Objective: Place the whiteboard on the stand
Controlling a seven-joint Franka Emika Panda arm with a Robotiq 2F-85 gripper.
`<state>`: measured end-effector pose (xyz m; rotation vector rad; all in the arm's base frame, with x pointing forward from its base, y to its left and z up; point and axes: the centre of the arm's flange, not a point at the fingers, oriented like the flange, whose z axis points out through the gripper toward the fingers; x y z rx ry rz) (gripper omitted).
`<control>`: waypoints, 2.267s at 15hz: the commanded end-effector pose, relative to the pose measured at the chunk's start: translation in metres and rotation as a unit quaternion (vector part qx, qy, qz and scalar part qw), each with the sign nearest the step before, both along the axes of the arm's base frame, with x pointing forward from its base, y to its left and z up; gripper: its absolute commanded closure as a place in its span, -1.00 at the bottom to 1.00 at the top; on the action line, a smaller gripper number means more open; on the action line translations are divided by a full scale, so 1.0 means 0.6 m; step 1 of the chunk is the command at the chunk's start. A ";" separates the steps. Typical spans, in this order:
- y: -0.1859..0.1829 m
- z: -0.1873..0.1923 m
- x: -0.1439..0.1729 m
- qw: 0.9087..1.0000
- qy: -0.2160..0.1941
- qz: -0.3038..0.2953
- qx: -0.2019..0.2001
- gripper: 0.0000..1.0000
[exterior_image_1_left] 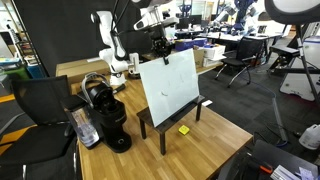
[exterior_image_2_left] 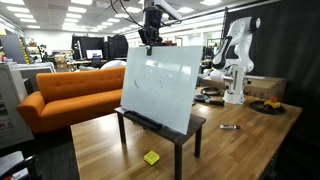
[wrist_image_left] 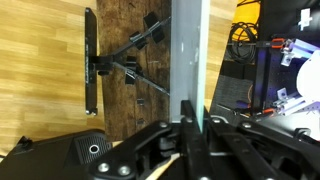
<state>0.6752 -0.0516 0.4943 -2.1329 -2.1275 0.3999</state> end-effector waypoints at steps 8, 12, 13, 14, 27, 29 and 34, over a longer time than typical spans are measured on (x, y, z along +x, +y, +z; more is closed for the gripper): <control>0.001 0.020 0.021 0.999 0.003 -0.046 0.024 -0.18; 0.002 0.020 0.022 0.998 -0.001 -0.051 0.025 -0.73; 0.001 0.019 0.022 0.998 -0.003 -0.050 0.025 -0.88; 0.001 0.018 0.023 0.998 -0.004 -0.049 0.026 -0.97; 0.006 0.044 0.035 0.994 -0.086 -0.052 0.034 -1.00; 0.008 0.046 0.033 0.993 -0.097 -0.060 0.035 -1.00; 0.024 0.069 0.029 0.970 -0.157 -0.175 0.061 -1.00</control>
